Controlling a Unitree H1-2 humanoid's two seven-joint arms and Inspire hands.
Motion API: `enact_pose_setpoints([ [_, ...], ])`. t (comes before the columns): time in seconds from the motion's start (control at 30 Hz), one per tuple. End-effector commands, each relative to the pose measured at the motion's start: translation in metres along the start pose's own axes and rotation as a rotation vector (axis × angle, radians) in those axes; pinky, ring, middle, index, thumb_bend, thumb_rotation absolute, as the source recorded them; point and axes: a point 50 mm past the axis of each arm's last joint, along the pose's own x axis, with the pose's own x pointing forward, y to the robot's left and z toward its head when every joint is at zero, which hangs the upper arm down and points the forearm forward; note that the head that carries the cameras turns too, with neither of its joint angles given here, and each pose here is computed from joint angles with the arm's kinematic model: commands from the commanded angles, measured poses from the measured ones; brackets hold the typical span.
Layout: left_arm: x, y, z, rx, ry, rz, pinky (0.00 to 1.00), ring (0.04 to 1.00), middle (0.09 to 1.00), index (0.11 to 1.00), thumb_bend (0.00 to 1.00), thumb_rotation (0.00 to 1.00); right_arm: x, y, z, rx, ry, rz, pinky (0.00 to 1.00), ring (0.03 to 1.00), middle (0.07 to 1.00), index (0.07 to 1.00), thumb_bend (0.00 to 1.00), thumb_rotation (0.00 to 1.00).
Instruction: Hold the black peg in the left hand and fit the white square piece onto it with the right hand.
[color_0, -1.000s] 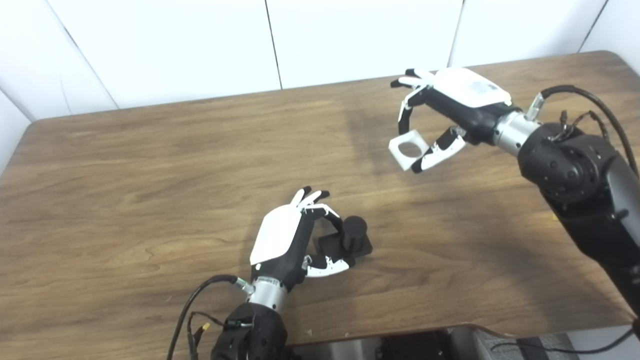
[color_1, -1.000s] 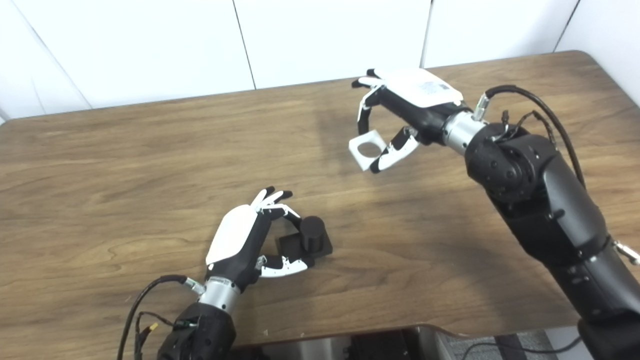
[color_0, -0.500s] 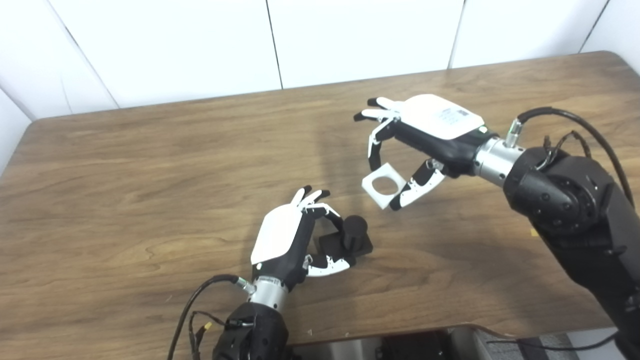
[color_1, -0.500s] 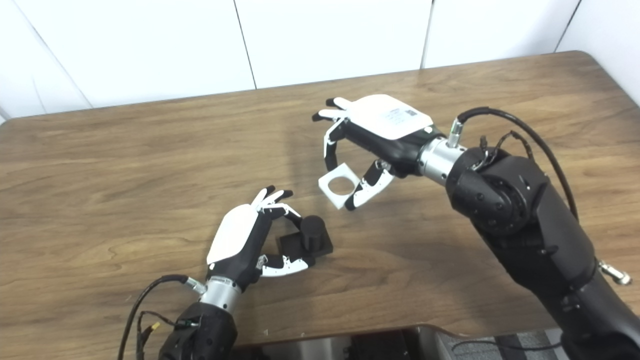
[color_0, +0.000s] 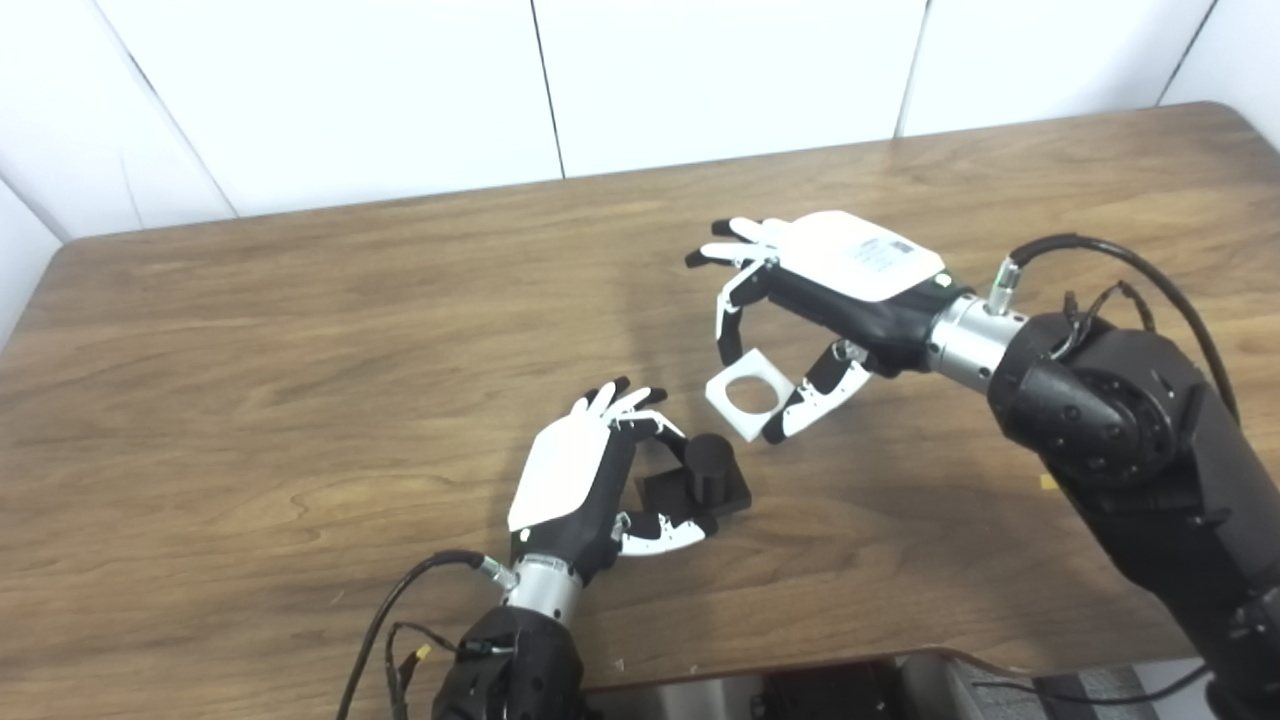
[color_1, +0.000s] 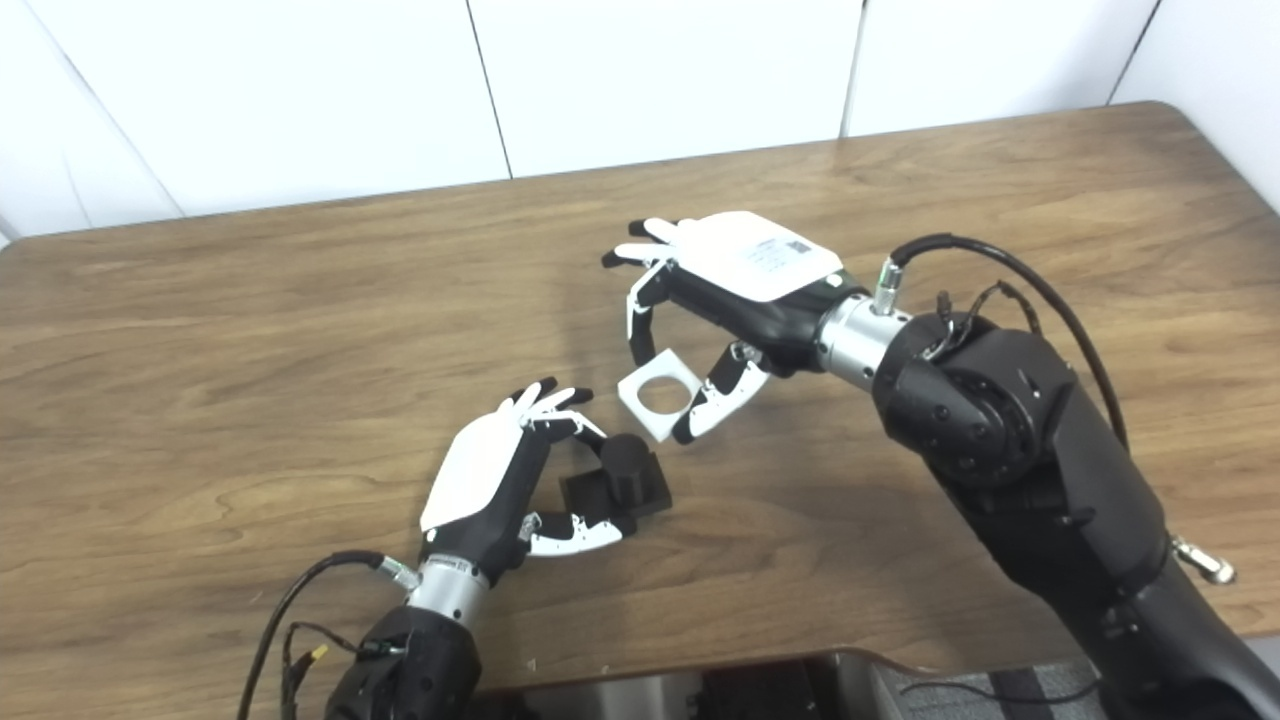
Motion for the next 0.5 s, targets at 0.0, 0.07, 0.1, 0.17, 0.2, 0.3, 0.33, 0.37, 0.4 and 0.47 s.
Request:
enact_pose_setpoints([
  [0.0,0.004,0.003,0.002,0.016,-0.006,0.013,1.00,0.983,0.887,0.492,0.51,0.06,-0.001,-0.014,0.007,-0.046,-0.039,-0.053,1.00,1.000,0.936,0.492,0.52,0.15],
  [0.07,0.004,0.003,0.002,0.021,-0.007,0.014,1.00,0.983,0.887,0.492,0.51,0.06,0.000,-0.012,0.008,-0.049,-0.041,-0.046,1.00,1.000,0.936,0.492,0.52,0.15],
  [0.1,0.004,0.003,0.002,0.023,-0.007,0.015,1.00,0.982,0.886,0.492,0.51,0.06,0.001,-0.012,0.009,-0.053,-0.043,-0.041,1.00,1.000,0.936,0.492,0.52,0.15],
  [0.17,0.005,0.002,0.002,0.026,-0.007,0.016,1.00,0.980,0.887,0.492,0.51,0.06,0.002,-0.010,0.010,-0.062,-0.050,-0.032,0.99,1.000,0.932,0.492,0.52,0.15],
  [0.2,0.005,0.003,0.002,0.024,-0.007,0.016,1.00,0.980,0.887,0.492,0.51,0.06,0.003,-0.009,0.010,-0.064,-0.054,-0.029,0.99,1.000,0.931,0.492,0.52,0.15],
  [0.3,0.005,0.003,0.002,0.022,-0.005,0.016,1.00,0.982,0.888,0.492,0.51,0.06,0.005,-0.006,0.013,-0.063,-0.067,-0.020,0.98,1.000,0.928,0.492,0.52,0.15],
  [0.33,0.005,0.004,0.002,0.024,-0.004,0.016,1.00,0.983,0.888,0.492,0.51,0.06,0.006,-0.004,0.014,-0.065,-0.072,-0.017,0.98,1.000,0.928,0.492,0.52,0.15],
  [0.37,0.005,0.004,0.002,0.026,-0.003,0.015,1.00,0.983,0.889,0.492,0.51,0.06,0.007,-0.003,0.014,-0.066,-0.075,-0.015,0.98,1.000,0.927,0.492,0.52,0.15],
  [0.4,0.006,0.004,0.002,0.024,-0.003,0.016,1.00,0.983,0.889,0.492,0.51,0.06,0.007,-0.001,0.015,-0.069,-0.080,-0.015,0.98,1.000,0.925,0.492,0.52,0.15],
  [0.47,0.006,0.004,0.002,0.022,-0.003,0.017,1.00,0.984,0.889,0.492,0.51,0.06,0.008,0.002,0.016,-0.070,-0.088,-0.014,0.97,1.000,0.923,0.491,0.53,0.15],
])
